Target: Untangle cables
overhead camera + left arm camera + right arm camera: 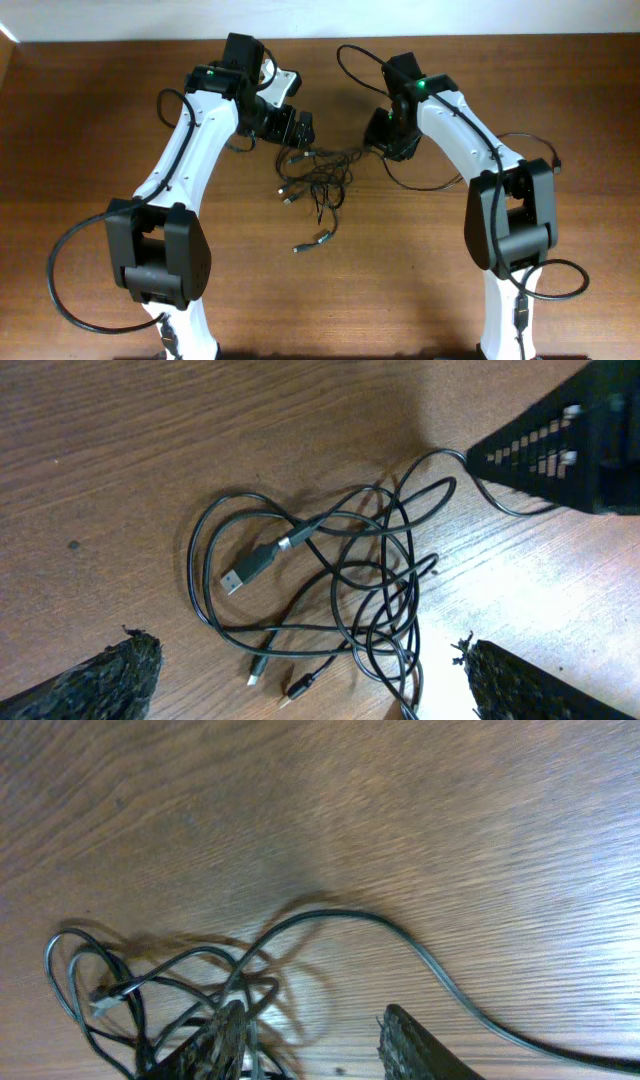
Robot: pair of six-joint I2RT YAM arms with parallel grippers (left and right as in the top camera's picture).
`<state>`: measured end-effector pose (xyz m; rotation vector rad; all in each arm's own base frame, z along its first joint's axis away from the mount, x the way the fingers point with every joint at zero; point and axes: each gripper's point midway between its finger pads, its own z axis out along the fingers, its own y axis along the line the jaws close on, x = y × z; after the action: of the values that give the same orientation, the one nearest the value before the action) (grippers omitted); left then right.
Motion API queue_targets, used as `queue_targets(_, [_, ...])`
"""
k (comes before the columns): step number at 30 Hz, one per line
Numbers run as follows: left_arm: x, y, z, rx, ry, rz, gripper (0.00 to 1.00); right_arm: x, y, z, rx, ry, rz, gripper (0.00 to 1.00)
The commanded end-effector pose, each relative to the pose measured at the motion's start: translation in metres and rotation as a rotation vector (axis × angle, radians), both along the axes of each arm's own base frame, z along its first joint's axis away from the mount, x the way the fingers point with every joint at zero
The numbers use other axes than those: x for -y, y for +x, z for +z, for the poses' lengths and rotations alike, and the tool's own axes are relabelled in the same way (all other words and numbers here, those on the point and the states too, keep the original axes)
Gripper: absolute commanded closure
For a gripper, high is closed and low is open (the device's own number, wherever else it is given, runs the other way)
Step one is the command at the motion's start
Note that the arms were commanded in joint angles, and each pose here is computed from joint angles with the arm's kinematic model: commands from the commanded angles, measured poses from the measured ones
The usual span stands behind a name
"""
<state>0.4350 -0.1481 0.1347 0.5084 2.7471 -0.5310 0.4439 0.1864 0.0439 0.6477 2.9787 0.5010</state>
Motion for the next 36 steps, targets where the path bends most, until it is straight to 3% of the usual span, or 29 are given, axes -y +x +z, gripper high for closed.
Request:
queue_targets(1, [-0.001,-0.001,-0.001,-0.005,-0.012,-0.002,0.00,-0.021,-0.009,-0.019,-0.064,0.024,-0.061,0.56])
queue_targets(9, [-0.001,-0.001,-0.001,-0.005,-0.012,-0.002,0.00,-0.035,0.003,-0.059,-0.069,0.037,-0.098,0.61])
queue_targets(14, [-0.001,-0.001,-0.001,-0.005,-0.012,-0.002,0.00,-0.038,0.009,-0.075,0.003,-0.058,-0.083,0.80])
queue_targets(16, [-0.001,-0.001,-0.001,-0.006,-0.012,-0.002,0.00,-0.041,0.011,-0.077,0.028,-0.080,-0.052,0.96])
queue_targets(19, [0.004,-0.003,0.001,-0.012,-0.038,-0.012,0.00,-0.035,0.024,-0.067,0.128,-0.106,0.134,0.96])
queue_targets(24, [0.048,-0.019,0.012,-0.082,-0.188,-0.023,0.10,-0.016,0.035,0.080,0.397,-0.111,0.345,0.96])
queue_targets(29, [0.081,-0.033,0.012,-0.079,-0.189,-0.102,0.08,-0.006,0.000,0.222,0.639,-0.013,0.327,0.96])
queue_targets(31, [0.090,-0.034,0.015,-0.059,-0.206,-0.142,0.07,-0.009,-0.010,0.241,0.671,0.028,0.337,0.96])
queue_targets(34, [0.121,-0.050,0.043,0.051,-0.411,-0.433,0.12,-0.007,-0.015,0.237,0.644,0.024,0.339,0.96])
queue_targets(36, [0.128,-0.056,0.053,0.097,-0.474,-0.526,0.14,-0.007,-0.015,0.237,0.641,0.024,0.339,0.96])
